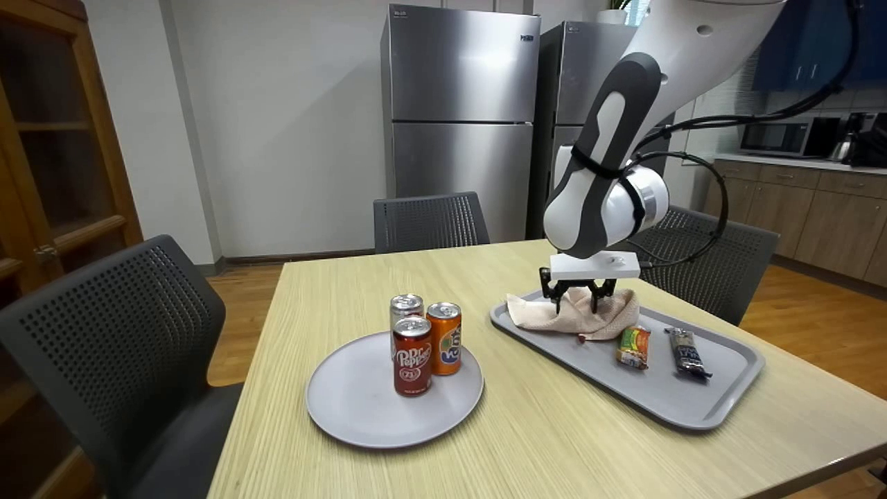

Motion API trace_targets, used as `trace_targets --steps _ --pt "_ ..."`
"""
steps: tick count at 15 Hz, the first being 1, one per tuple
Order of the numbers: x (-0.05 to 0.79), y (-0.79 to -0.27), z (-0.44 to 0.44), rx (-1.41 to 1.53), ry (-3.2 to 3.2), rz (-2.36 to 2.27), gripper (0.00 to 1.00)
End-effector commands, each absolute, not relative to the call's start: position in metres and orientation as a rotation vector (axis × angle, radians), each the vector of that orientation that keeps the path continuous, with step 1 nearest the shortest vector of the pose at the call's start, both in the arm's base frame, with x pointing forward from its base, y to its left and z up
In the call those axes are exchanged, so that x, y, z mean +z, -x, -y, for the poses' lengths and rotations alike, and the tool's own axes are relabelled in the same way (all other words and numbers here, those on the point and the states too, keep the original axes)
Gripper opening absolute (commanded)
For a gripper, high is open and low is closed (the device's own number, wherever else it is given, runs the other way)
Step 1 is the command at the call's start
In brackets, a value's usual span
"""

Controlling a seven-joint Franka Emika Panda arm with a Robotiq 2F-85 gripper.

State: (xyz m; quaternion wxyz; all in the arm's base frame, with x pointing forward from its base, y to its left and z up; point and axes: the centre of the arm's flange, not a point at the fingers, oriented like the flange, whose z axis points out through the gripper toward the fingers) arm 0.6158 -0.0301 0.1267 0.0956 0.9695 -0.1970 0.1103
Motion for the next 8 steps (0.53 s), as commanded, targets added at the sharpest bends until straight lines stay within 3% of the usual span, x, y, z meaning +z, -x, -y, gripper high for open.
trace_targets --steps 1,6,8 --pt "0.125 -0.624 0.03 0.333 -2.844 0.627 0.4" --pt "0.133 -0.622 0.031 0.351 -2.845 0.622 0.03" --pt "0.14 -0.621 0.03 0.368 -2.847 0.614 0.0"
